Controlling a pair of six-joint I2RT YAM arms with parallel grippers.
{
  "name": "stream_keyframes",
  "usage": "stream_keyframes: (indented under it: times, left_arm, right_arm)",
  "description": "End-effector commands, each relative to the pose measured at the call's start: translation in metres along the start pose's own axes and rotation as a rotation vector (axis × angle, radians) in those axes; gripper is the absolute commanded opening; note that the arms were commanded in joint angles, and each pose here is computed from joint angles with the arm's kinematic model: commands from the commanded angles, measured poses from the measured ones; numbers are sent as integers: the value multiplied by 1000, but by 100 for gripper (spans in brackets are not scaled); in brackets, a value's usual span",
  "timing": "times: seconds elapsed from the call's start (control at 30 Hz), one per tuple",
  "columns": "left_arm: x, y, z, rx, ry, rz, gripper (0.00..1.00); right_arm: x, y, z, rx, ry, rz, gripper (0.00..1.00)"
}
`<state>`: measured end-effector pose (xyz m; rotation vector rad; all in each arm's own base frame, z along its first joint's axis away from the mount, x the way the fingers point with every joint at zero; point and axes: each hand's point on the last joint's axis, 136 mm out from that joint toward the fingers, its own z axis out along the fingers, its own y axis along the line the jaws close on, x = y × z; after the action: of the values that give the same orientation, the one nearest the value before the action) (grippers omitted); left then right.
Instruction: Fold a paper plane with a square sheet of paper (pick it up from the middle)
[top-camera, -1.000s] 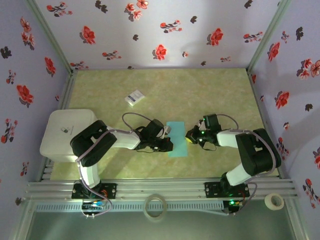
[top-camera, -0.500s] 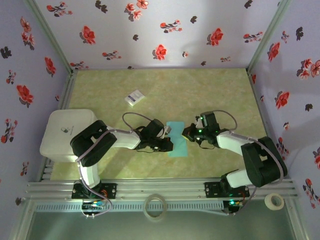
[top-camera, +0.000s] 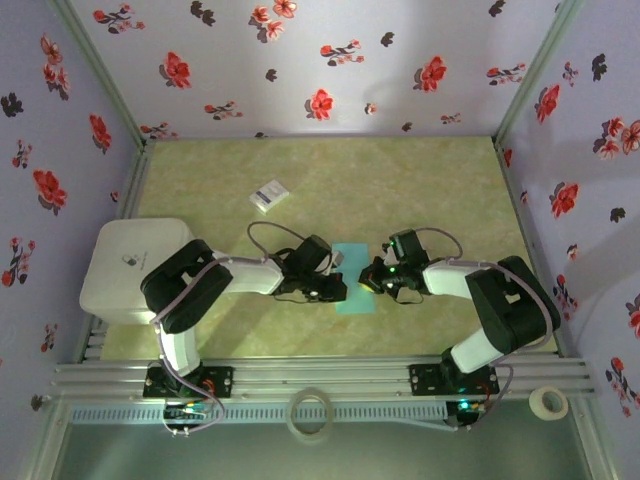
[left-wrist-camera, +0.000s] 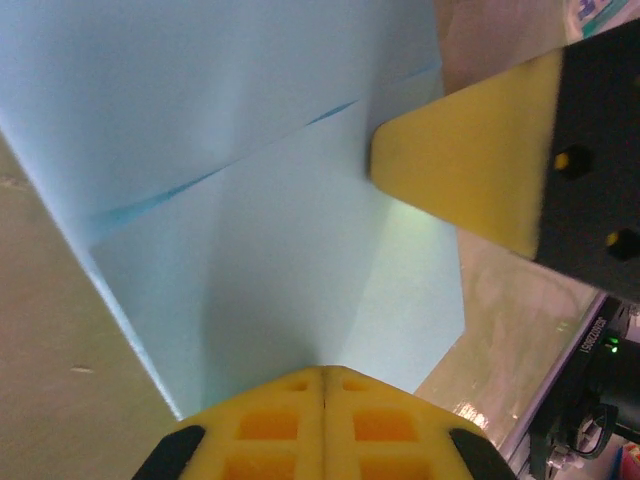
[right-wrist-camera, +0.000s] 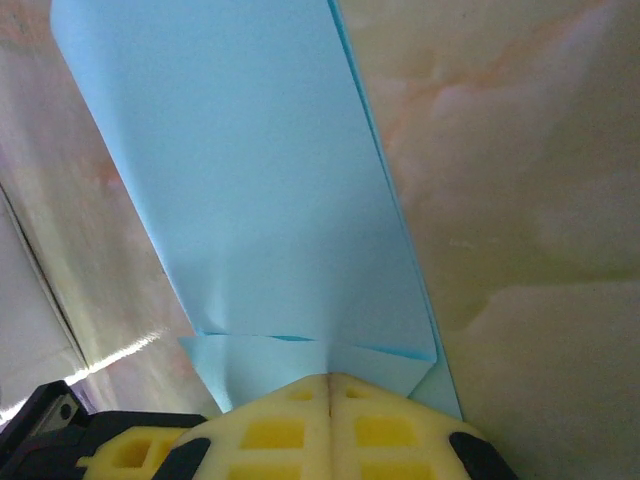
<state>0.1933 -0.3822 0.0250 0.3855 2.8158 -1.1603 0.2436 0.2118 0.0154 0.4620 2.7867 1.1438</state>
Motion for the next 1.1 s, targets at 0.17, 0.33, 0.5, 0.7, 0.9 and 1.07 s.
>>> stream_keyframes:
  times: [0.17,0.33,0.5,0.7,0.9,1.07]
  left_arm:
    - [-17,-30,0,46,10,39,0]
    - [-18,-22,15,27,32,25,0]
    - [-5,-6,24,-3,61,5,0]
    - [10,10,21,-42,68,-12,1]
    - [21,6,12,-51,88,17,3]
    - [29,8,5,-66,103,30,4]
  right_arm:
    - [4,-29,3,97,-19,51,0]
    - [4,-31,4,95,-21,58,0]
    - [4,-33,4,107,-21,60,0]
    - [4,-36,4,114,-22,60,0]
    - [3,-38,3,121,-25,61,0]
    - [3,-38,3,122,-26,63,0]
